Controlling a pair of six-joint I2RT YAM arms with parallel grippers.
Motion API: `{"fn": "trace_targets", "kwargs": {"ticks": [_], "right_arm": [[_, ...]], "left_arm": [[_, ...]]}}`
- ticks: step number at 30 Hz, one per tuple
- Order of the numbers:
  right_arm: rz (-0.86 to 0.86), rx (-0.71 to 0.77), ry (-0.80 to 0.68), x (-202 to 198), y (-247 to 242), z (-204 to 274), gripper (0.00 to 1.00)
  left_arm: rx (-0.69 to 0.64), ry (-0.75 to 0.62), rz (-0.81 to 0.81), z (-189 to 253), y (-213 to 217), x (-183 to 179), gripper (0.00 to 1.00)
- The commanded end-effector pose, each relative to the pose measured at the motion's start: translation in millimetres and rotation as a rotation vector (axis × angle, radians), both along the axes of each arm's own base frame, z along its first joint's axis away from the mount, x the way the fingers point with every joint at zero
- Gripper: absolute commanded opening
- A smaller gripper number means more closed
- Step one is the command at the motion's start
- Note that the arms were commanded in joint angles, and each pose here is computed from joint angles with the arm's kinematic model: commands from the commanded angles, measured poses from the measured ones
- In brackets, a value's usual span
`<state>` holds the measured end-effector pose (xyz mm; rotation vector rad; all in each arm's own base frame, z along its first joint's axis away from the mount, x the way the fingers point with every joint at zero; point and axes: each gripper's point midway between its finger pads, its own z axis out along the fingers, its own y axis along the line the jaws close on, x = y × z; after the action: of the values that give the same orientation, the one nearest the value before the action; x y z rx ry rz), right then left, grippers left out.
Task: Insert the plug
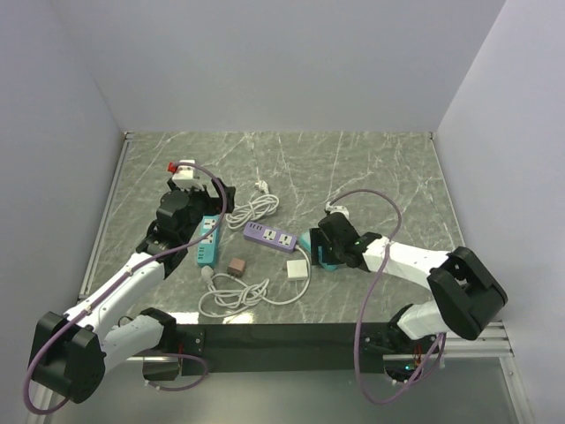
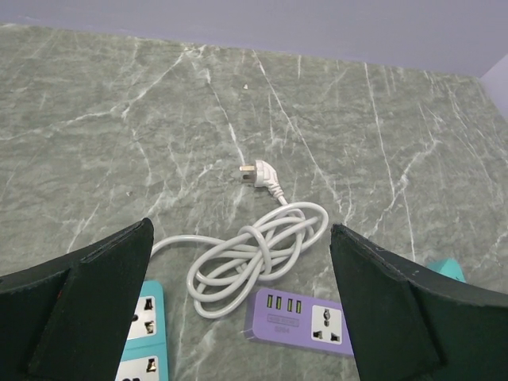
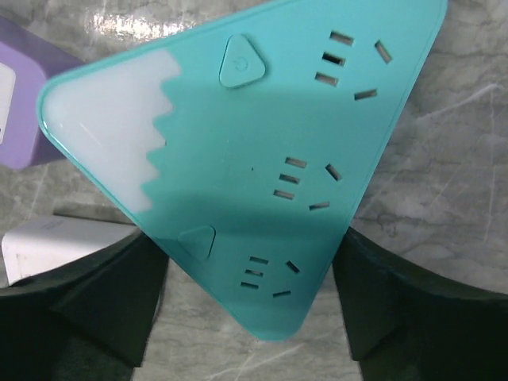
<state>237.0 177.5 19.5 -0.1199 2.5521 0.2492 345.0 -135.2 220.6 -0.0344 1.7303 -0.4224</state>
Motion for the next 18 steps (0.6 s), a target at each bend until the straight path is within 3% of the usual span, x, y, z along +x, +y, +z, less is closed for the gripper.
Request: {"fn": "trace_targets", "kwargs": {"ticks": [1,5,13,14,18], "right_arm": [[-0.025,-0.009,-0.035,11.8,10.1,6.9,0.81],[-0.012,-0.024,-0.070,13.3,13.2,14.0,0.53],[0.007,0.073,-0.200,15.7,17.2,63.8,0.19],[0.004,0.077,-0.213,16.1,16.5,68.5,0.00],[-0.013,0.056,-0.243,20.1,10.5,75.5,0.00]], "left_arm": [[-0.008,-0.075,-0.049,26.8,-11.9,3.6,1.00],[-0.015,-0.078,-0.077,27.6,-18.0,1.2,0.99],[-0.055,-0.066,-0.277,20.7,-54.6,-11.9,1.00],[-0.059,-0.057,-0.316,17.9,-62.9,-15.2,1.00],[-0.078,-0.056,-0.399,17.0,-83.1,-19.7,0.99]]}}
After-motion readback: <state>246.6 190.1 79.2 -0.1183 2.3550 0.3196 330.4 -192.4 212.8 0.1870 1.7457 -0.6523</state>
